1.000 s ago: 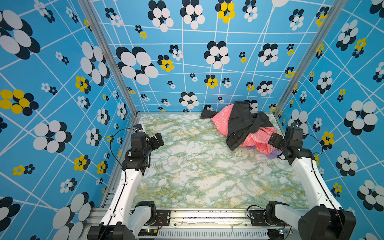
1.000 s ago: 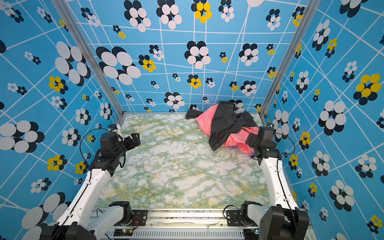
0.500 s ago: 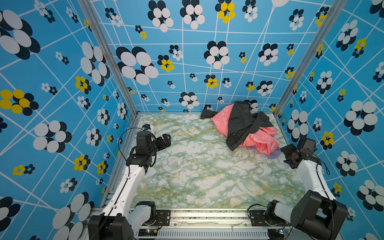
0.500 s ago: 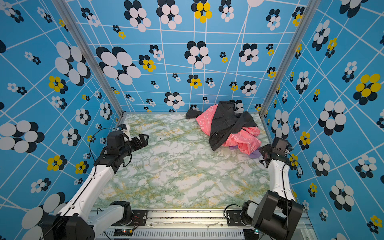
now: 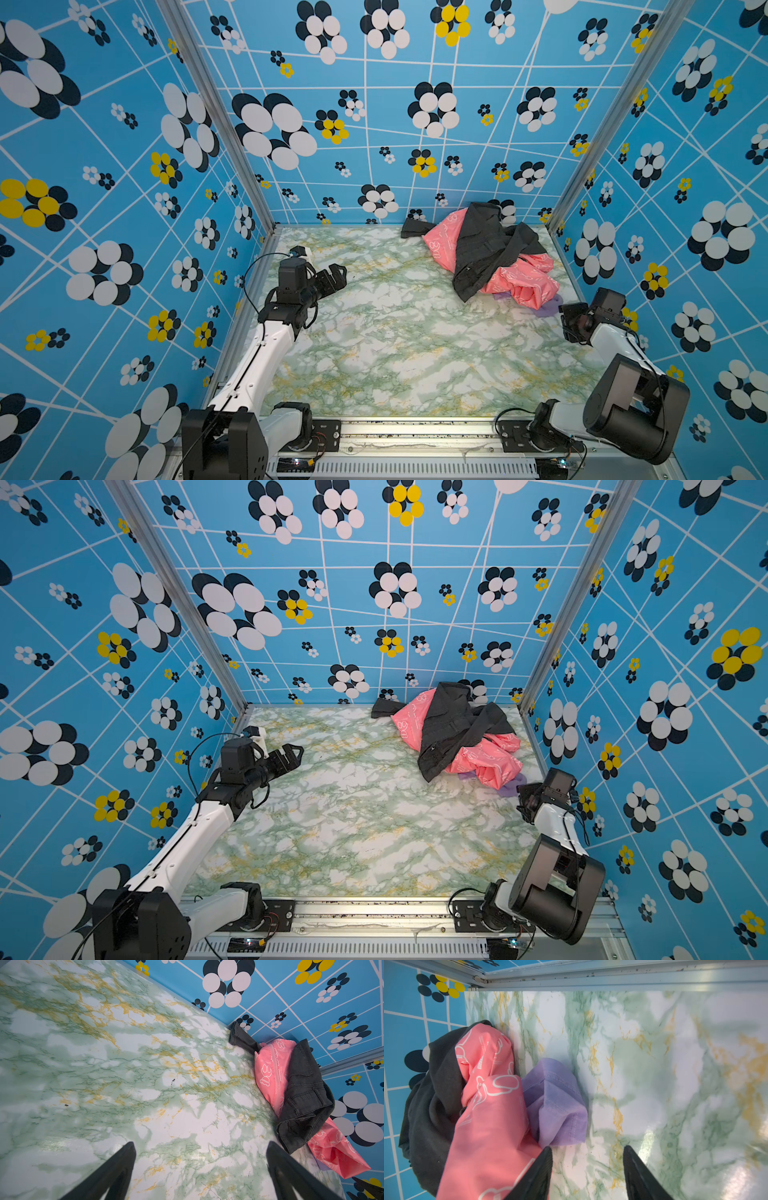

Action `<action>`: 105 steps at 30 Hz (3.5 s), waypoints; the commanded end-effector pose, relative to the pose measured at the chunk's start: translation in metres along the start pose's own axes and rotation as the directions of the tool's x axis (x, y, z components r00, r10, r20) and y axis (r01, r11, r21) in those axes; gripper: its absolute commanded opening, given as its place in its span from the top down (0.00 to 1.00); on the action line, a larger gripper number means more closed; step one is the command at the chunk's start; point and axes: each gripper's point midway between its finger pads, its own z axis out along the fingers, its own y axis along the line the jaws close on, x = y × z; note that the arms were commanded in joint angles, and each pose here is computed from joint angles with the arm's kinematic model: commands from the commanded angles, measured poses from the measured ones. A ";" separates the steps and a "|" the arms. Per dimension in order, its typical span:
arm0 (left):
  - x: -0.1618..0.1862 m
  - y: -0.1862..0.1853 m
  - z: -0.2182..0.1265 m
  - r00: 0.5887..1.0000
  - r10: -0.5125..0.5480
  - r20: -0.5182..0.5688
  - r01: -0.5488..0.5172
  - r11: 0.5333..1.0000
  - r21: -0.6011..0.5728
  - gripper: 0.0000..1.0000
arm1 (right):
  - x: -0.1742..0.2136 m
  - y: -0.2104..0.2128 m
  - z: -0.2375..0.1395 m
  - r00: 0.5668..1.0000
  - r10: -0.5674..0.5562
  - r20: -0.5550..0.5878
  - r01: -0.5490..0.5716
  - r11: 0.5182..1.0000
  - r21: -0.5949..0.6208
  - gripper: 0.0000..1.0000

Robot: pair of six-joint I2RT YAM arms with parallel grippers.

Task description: Pick out a specific cloth from the pile

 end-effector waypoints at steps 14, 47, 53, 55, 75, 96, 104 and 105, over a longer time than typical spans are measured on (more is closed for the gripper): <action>-0.014 -0.015 0.029 1.000 0.022 -0.020 -0.021 0.997 0.069 0.01 | 0.009 0.008 0.028 0.992 0.088 -0.086 -0.093 0.994 -0.063 0.46; -0.014 -0.018 -0.029 0.998 0.007 0.067 -0.009 1.000 0.027 0.00 | 0.006 0.036 0.066 0.991 0.039 -0.125 -0.067 0.971 -0.230 0.98; -0.017 -0.022 -0.039 0.995 0.004 0.096 -0.007 1.000 0.023 0.00 | -0.014 0.062 0.042 0.999 0.022 -0.045 -0.034 0.955 -0.295 1.00; -0.018 -0.024 -0.042 0.994 0.006 0.107 -0.008 1.000 0.021 0.00 | -0.019 0.071 0.033 1.000 0.019 -0.019 -0.024 0.950 -0.311 1.00; -0.033 -0.048 -0.046 0.994 -0.021 0.109 0.011 0.996 0.086 0.00 | -0.024 0.180 -0.073 0.977 -0.130 0.170 0.197 0.856 -0.478 1.00; -0.036 -0.064 -0.042 0.996 -0.063 0.064 0.052 0.986 0.160 0.00 | -0.044 0.246 -0.191 0.943 -0.044 0.331 0.249 0.754 -0.609 1.00; -0.041 -0.069 -0.036 0.996 -0.071 0.056 0.060 0.982 0.180 0.00 | -0.052 0.279 -0.235 0.912 -0.033 0.409 0.313 0.700 -0.642 1.00; -0.041 -0.069 -0.035 0.996 -0.070 0.054 0.059 0.982 0.181 0.00 | -0.051 0.285 -0.240 0.908 -0.038 0.418 0.326 0.691 -0.646 1.00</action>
